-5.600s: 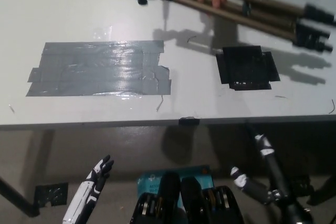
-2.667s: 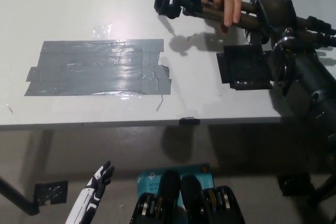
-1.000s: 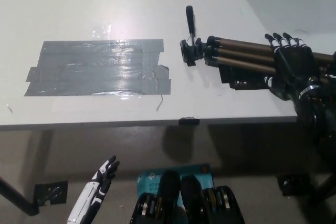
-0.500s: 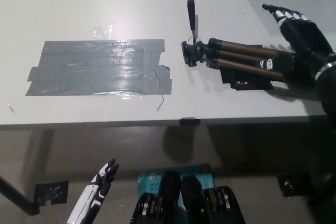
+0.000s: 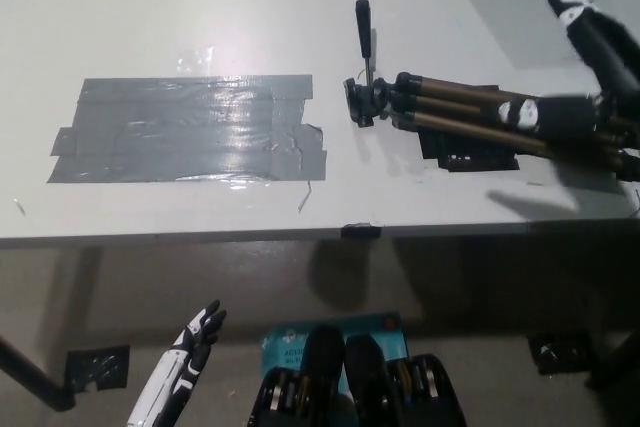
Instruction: A person hands a tripod to the robot which it grabs with its right hand and places in the middle of the table in front of it
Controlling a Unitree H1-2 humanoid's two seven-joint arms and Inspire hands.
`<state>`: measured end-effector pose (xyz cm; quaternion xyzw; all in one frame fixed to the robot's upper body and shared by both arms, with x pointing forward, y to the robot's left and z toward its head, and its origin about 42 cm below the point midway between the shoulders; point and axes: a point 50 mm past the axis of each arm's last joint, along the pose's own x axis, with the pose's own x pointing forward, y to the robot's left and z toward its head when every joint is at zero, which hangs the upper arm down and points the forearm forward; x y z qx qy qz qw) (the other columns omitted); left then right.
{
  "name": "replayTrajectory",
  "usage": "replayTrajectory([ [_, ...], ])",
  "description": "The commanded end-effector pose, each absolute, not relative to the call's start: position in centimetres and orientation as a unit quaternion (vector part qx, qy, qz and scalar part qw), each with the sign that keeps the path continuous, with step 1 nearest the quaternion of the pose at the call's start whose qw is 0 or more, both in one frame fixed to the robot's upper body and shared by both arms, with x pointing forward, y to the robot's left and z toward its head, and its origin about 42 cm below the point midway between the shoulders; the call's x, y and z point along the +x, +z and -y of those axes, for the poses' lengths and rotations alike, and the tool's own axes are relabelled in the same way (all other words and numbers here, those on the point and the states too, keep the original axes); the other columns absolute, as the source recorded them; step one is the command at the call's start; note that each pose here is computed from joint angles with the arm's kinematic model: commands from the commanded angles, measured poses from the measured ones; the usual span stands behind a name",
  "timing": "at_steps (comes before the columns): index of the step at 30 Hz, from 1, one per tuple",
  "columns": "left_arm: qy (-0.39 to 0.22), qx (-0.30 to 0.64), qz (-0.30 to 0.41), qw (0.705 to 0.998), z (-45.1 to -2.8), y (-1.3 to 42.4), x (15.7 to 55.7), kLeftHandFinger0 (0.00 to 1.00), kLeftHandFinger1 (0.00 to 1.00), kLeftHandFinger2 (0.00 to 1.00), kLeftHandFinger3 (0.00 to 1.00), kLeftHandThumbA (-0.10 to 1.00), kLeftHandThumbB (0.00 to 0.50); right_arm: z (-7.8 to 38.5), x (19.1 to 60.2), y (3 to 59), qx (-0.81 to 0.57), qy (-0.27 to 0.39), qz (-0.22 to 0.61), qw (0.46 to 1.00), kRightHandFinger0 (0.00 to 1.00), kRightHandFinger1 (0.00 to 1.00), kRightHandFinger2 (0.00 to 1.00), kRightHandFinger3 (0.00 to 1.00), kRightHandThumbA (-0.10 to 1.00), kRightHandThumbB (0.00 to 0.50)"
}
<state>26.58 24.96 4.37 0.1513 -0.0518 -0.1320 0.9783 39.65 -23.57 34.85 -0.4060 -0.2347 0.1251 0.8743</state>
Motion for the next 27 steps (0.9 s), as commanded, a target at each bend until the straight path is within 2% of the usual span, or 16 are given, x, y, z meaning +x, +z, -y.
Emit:
replayTrajectory([
  [1, -0.14, 0.159, 0.094, 0.973, -25.4, 6.1, 28.3, 1.0, 1.0, 1.0, 1.0, 1.0, 0.318, 20.1, 25.8, 37.8, -0.144, 0.113, 0.491, 0.851, 1.0, 1.0, 1.0, 1.0, 0.79, 0.277],
  [3, -0.142, 0.159, 0.091, 0.973, -25.3, 6.0, 28.3, 1.0, 1.0, 1.0, 1.0, 1.0, 0.331, 19.0, 25.8, 34.6, -0.116, 0.077, 0.483, 0.865, 1.0, 1.0, 1.0, 1.0, 0.77, 0.21],
  [6, -0.143, 0.157, 0.093, 0.973, -25.3, 6.0, 28.3, 1.0, 1.0, 1.0, 1.0, 1.0, 0.333, 17.8, 26.6, 28.5, -0.065, 0.022, 0.417, 0.906, 1.0, 1.0, 1.0, 1.0, 0.8, 0.18],
  [9, -0.139, 0.157, 0.095, 0.973, -25.4, 6.2, 28.5, 1.0, 1.0, 1.0, 1.0, 1.0, 0.343, 17.5, 27.2, 24.5, -0.018, 0.016, 0.364, 0.931, 1.0, 1.0, 1.0, 1.0, 0.72, 0.144],
  [10, -0.138, 0.158, 0.096, 0.973, -25.4, 6.2, 28.5, 1.0, 1.0, 1.0, 1.0, 1.0, 0.343, 17.4, 27.2, 24.1, -0.011, 0.016, 0.356, 0.934, 1.0, 1.0, 1.0, 1.0, 0.71, 0.148],
  [13, -0.131, 0.153, 0.098, 0.975, -25.4, 6.4, 28.7, 1.0, 1.0, 1.0, 1.0, 1.0, 0.358, 17.1, 27.3, 19.7, 0.006, 0.005, 0.282, 0.959, 1.0, 1.0, 1.0, 1.0, 0.67, 0.094],
  [14, -0.131, 0.153, 0.098, 0.975, -25.4, 6.4, 28.7, 1.0, 1.0, 1.0, 1.0, 1.0, 0.359, 17.1, 27.3, 19.7, 0.006, 0.005, 0.282, 0.959, 1.0, 1.0, 1.0, 1.0, 0.66, 0.094],
  [16, -0.127, 0.15, 0.099, 0.976, -25.6, 6.5, 28.7, 1.0, 1.0, 1.0, 1.0, 1.0, 0.351, 17.1, 27.3, 17.2, -0.013, 0.006, 0.239, 0.971, 1.0, 1.0, 1.0, 1.0, 0.74, 0.099],
  [19, -0.119, 0.148, 0.102, 0.977, -26.0, 6.5, 28.7, 1.0, 1.0, 1.0, 1.0, 1.0, 0.35, 16.7, 27.9, 14.3, -0.004, 0.023, 0.178, 0.984, 1.0, 1.0, 1.0, 1.0, 0.76, 0.094],
  [22, -0.118, 0.148, 0.101, 0.977, -26.1, 6.6, 28.6, 1.0, 1.0, 1.0, 1.0, 1.0, 0.354, 16.2, 28.0, 13.5, -0.008, 0.032, 0.162, 0.986, 1.0, 1.0, 1.0, 1.0, 0.76, 0.08],
  [25, -0.117, 0.149, 0.105, 0.976, -26.0, 6.7, 28.9, 1.0, 1.0, 1.0, 1.0, 1.0, 0.358, 15.8, 28.2, 13.0, -0.016, 0.041, 0.155, 0.987, 1.0, 1.0, 1.0, 1.0, 0.78, 0.111],
  [27, -0.116, 0.149, 0.106, 0.976, -26.1, 6.7, 28.8, 1.0, 1.0, 1.0, 1.0, 1.0, 0.351, 15.7, 28.1, 12.8, -0.018, 0.043, 0.148, 0.988, 1.0, 1.0, 1.0, 1.0, 0.78, 0.107],
])
